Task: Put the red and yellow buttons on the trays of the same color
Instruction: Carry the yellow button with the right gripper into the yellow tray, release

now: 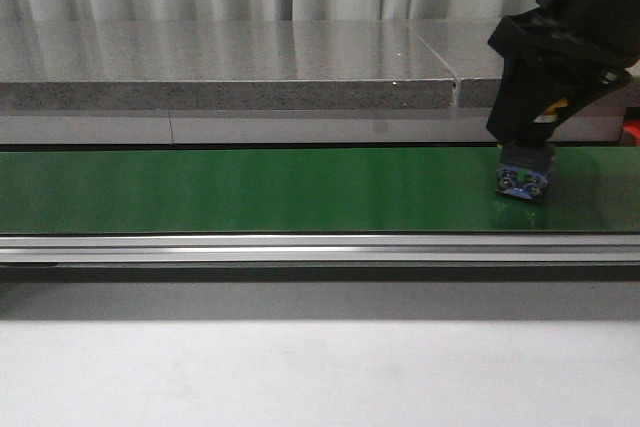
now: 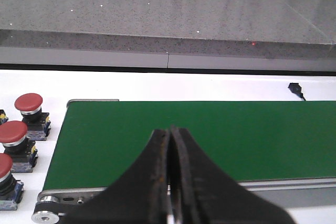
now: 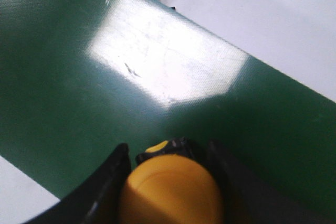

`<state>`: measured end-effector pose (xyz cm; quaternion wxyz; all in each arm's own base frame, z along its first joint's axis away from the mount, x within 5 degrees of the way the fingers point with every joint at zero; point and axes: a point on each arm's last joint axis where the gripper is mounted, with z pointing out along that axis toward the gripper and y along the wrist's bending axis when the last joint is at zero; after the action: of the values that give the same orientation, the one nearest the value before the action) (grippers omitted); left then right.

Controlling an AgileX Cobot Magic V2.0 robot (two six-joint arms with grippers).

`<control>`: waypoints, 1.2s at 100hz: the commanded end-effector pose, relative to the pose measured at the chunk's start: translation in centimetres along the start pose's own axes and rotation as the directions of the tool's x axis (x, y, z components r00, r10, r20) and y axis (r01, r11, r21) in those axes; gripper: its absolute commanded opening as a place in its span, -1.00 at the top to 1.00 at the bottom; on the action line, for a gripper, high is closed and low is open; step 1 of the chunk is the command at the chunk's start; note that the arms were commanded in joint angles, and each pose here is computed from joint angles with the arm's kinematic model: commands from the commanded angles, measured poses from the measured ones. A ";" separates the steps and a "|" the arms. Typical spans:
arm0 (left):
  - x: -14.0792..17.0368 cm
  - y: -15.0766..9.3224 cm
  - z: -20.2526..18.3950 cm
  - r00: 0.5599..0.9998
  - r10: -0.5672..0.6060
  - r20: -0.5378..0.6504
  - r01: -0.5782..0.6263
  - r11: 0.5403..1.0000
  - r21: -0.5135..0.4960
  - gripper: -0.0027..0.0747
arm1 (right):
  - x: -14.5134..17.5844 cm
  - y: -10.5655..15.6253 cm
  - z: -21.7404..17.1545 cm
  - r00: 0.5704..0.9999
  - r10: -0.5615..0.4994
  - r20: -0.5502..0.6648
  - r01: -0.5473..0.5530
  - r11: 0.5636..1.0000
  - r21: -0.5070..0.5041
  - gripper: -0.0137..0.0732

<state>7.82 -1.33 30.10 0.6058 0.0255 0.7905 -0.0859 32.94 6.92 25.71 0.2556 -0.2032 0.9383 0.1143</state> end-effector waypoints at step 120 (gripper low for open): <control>-1.5 -0.3 -0.2 0.996 0.002 0.092 -0.004 1.000 0.022 0.98 | 13.7 -19.1 -9.4 0.641 0.671 0.373 -0.761 0.493 0.422 0.36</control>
<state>7.82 -1.33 30.10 0.6058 0.0255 0.7905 -0.0859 25.72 -17.29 22.92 0.2549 0.3058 0.9168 -0.0300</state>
